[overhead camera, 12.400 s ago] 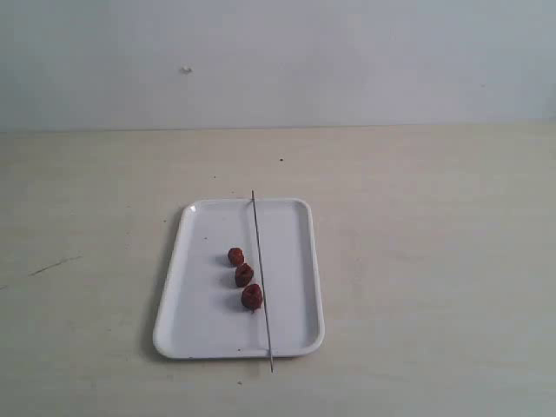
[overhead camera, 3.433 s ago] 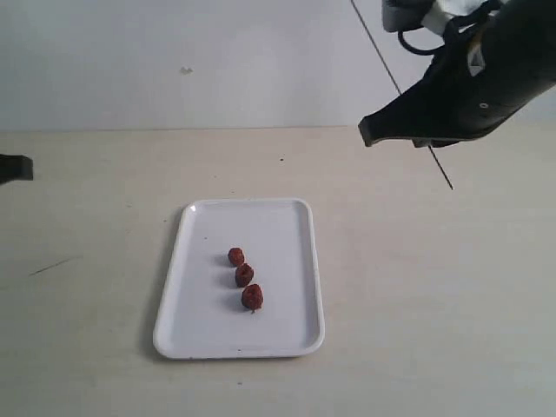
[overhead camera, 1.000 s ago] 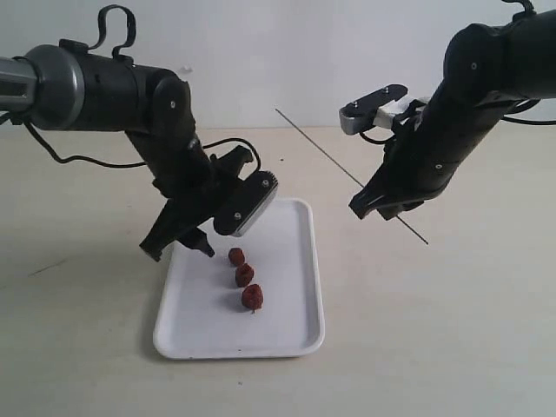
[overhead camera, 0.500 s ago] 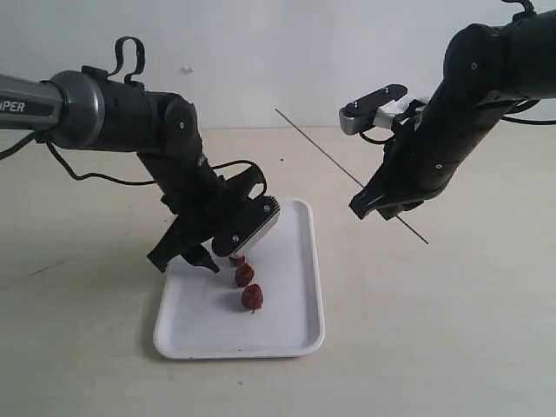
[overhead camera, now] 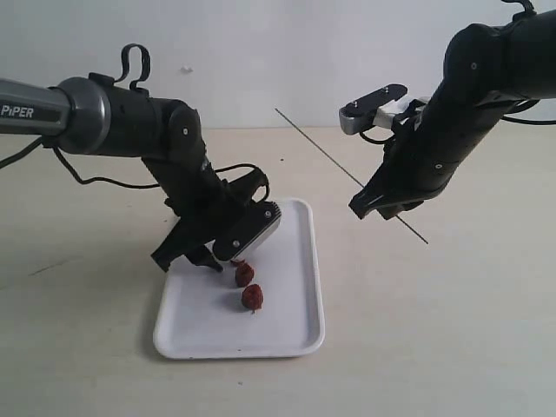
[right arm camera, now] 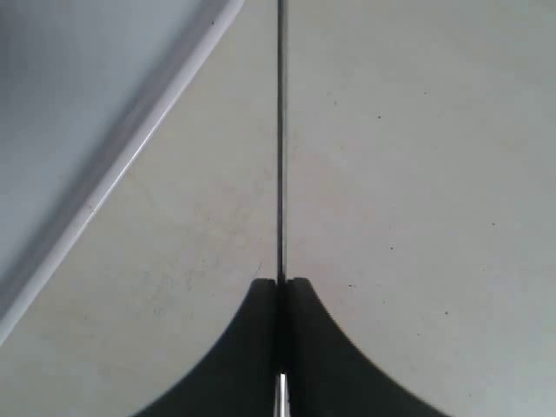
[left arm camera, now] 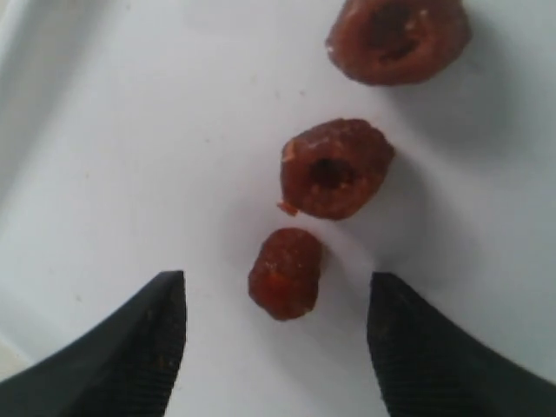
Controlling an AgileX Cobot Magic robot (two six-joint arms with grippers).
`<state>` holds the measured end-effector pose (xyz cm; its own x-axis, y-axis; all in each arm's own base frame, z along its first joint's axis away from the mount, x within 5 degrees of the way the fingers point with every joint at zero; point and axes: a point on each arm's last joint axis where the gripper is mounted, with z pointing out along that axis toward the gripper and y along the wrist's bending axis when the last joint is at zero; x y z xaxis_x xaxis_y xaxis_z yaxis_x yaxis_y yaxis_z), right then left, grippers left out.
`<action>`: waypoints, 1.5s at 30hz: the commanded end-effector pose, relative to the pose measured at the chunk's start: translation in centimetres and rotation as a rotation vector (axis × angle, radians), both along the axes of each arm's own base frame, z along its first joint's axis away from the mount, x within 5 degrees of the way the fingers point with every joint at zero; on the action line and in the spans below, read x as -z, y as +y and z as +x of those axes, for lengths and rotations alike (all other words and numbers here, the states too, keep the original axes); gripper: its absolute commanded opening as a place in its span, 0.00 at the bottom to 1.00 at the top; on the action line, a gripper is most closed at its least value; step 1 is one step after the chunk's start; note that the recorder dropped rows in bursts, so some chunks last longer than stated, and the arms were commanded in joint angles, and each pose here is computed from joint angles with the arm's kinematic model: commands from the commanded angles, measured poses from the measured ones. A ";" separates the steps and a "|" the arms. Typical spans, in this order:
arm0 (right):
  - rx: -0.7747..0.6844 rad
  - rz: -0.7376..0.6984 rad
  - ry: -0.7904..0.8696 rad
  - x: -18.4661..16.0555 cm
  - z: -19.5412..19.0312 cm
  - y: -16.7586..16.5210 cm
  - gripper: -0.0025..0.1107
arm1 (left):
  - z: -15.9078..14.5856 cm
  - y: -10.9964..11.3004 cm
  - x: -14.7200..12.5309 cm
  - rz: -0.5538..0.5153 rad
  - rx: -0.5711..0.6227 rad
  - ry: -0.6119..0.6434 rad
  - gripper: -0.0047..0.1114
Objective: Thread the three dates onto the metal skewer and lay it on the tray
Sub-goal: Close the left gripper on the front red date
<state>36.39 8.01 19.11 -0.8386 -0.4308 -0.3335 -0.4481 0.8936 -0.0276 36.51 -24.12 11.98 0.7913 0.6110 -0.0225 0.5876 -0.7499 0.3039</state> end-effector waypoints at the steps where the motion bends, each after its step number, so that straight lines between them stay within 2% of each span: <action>1: 0.000 0.004 -0.019 -0.2 0.3 -0.1 0.02 | 0.3 -0.1 0.8 -0.003 0.000 -0.013 0.50; 4: 0.000 0.004 -0.019 -0.2 0.3 -0.1 0.02 | 0.4 -0.2 0.9 -0.008 -0.004 -0.016 0.45; 16: 0.001 0.006 -0.035 -0.3 0.4 -0.1 0.02 | 0.1 -0.5 0.9 -0.039 -0.026 0.012 0.46; 27: 0.002 0.007 -0.037 -0.3 0.4 -0.1 0.02 | -0.2 -0.4 0.9 -0.022 -0.005 0.040 0.45; 33: 0.002 0.008 -0.045 -0.3 0.5 -0.1 0.02 | -0.2 -0.3 1.0 -0.019 -0.003 0.048 0.35; 45: 0.003 0.009 -0.050 -0.3 0.6 -0.1 0.02 | -0.4 -0.3 1.0 -0.013 -0.002 0.063 0.35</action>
<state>36.64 8.04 19.20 -0.8289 -0.4288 -0.3593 -0.4464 0.8940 -0.0371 36.46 -24.43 11.55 0.7888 0.6121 -0.0563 0.5966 -0.7403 0.3099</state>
